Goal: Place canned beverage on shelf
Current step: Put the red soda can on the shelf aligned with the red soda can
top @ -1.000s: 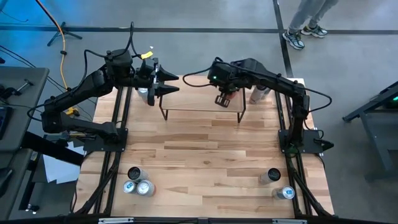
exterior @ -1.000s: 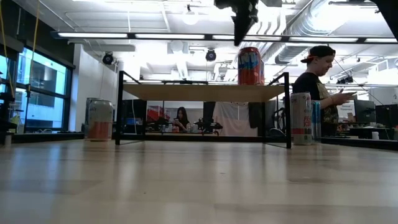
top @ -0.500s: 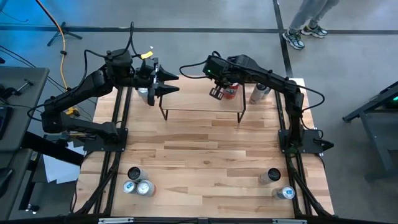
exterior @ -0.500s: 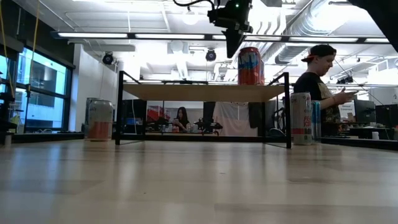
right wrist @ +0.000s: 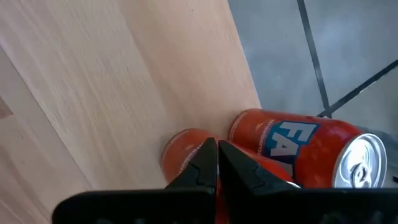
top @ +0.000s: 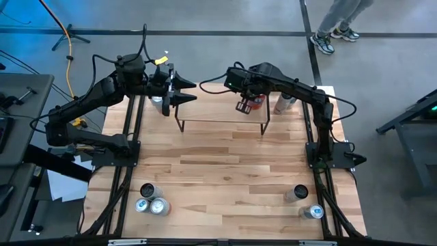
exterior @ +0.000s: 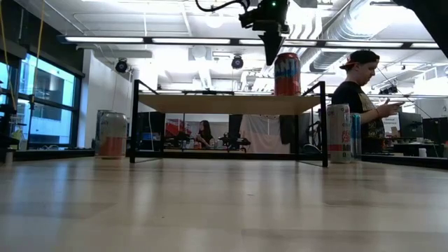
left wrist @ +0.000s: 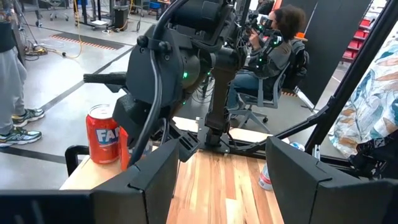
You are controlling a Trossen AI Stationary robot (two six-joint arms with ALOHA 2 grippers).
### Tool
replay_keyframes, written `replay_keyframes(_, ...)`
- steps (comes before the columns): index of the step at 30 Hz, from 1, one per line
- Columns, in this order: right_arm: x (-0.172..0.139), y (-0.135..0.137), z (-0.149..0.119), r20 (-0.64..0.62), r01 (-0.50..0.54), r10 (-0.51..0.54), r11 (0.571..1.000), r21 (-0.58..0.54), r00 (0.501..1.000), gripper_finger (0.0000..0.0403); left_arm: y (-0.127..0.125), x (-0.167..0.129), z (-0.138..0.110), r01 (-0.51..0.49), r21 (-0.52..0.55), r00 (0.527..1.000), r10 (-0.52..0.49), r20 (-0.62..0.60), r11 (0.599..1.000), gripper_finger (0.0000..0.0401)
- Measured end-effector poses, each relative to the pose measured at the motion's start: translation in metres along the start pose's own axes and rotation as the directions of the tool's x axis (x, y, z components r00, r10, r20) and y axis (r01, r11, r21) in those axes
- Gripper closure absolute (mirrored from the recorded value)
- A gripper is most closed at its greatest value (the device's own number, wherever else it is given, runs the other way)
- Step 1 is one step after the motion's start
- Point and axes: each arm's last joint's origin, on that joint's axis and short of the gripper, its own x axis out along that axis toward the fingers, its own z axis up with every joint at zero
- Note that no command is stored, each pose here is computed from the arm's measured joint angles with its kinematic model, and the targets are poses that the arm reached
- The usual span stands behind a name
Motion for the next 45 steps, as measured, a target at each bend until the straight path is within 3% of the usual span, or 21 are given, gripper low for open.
replay_keyframes(7, 0.0, 0.001, 0.0, 0.001, 0.004, -0.003, 0.998, -0.06, 1.0, 0.0403, 0.0, 0.0, 0.0, 0.001, -0.024, 1.0, -0.001, 0.0, 1.0, 0.0197)
replay_keyframes(12, 0.0, -0.001, 0.0, 0.003, 0.075, -0.075, 0.993, -0.092, 0.997, 0.0403, 0.0, 0.0, 0.0, 0.001, -0.03, 1.0, -0.001, 0.0, 1.0, 0.0197)
replay_keyframes(17, 0.0, -0.004, 0.001, 0.014, 0.073, -0.072, 0.995, -0.071, 0.997, 0.0403, 0.0, 0.0, 0.0, 0.001, -0.036, 1.0, -0.001, -0.001, 0.999, 0.0197)
replay_keyframes(25, -0.016, 0.021, 0.008, 0.122, -0.223, 0.226, 0.974, -0.035, 0.966, 0.0403, 0.0, -0.009, 0.004, -0.02, 0.043, 0.999, 0.019, 0.03, 0.999, 0.0197)
replay_keyframes(29, -0.022, 0.034, 0.003, 0.087, -0.221, 0.217, 0.974, 0.042, 0.972, 0.0403, 0.003, -0.011, 0.004, -0.036, 0.048, 0.999, 0.035, 0.03, 0.998, 0.0197)
replay_keyframes(33, -0.036, 0.046, -0.003, 0.123, -0.134, 0.117, 0.981, 0.141, 0.985, 0.0403, 0.006, -0.012, 0.003, -0.048, 0.06, 0.999, 0.046, 0.024, 0.997, 0.0197)
replay_keyframes(38, -0.056, 0.058, -0.023, 0.154, -0.085, 0.052, 0.973, 0.214, 0.987, 0.0403, 0.006, -0.012, 0.003, -0.047, 0.099, 0.999, 0.045, 0.023, 0.994, 0.0197)
replay_keyframes(41, -0.056, 0.061, -0.05, 0.138, -0.069, 0.03, 0.957, 0.281, 0.99, 0.0403, 0.005, -0.017, 0.004, -0.045, 0.121, 0.999, 0.042, 0.029, 0.992, 0.0197)
replay_keyframes(43, -0.051, 0.067, -0.072, 0.163, -0.106, 0.052, 0.933, 0.343, 0.985, 0.0403, 0.003, -0.023, 0.005, -0.046, 0.144, 0.999, 0.041, 0.034, 0.989, 0.0197)
replay_keyframes(45, -0.044, 0.077, -0.095, 0.229, -0.21, 0.122, 0.887, 0.412, 0.966, 0.0403, 0.002, -0.028, 0.004, -0.049, 0.168, 0.999, 0.047, 0.016, 0.985, 0.0197)
